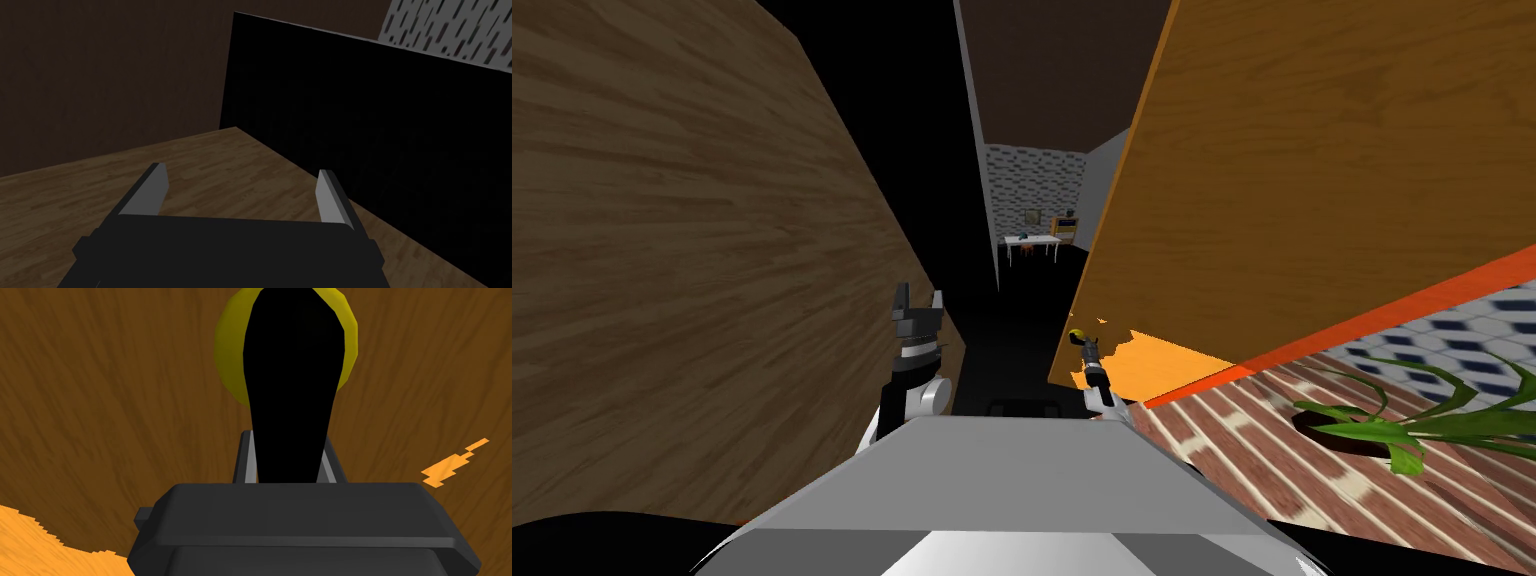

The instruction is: Push the door open

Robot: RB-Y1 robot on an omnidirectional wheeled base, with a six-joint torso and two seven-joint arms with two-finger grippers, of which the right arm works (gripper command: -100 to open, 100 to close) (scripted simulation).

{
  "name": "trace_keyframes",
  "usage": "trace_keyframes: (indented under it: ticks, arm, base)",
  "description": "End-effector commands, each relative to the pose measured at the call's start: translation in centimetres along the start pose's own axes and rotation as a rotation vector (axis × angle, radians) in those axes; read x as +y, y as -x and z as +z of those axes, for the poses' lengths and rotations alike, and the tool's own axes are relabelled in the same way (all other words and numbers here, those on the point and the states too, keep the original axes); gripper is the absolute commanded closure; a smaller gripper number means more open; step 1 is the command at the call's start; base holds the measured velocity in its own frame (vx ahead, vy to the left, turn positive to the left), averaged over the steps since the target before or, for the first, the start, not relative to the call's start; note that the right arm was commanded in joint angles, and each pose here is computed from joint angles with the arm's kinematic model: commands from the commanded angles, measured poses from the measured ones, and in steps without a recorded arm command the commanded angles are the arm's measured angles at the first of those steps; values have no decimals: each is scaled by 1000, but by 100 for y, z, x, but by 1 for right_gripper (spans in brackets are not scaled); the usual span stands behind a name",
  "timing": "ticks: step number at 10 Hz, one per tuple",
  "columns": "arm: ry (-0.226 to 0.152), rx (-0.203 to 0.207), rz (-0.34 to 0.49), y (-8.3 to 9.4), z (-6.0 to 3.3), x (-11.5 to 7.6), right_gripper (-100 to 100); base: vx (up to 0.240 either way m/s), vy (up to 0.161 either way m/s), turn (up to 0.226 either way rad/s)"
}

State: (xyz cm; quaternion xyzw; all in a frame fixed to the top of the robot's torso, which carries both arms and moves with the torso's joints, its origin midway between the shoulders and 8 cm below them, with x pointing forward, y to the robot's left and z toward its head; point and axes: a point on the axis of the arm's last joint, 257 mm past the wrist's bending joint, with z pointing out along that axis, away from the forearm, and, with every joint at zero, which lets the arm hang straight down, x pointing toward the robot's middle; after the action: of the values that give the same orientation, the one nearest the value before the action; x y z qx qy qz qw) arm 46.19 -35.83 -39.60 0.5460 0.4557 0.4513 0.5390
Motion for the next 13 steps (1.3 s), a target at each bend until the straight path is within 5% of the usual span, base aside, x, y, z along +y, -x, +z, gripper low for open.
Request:
trace_keyframes:
  ticks: [1, 13]
  arm:
    - [15, -29, -3, 138, 24, 55, 100]
    - [10, -156, -4, 669, -70, 41, 100]
  base:
    - [190, 82, -60]
    - [172, 39, -44]
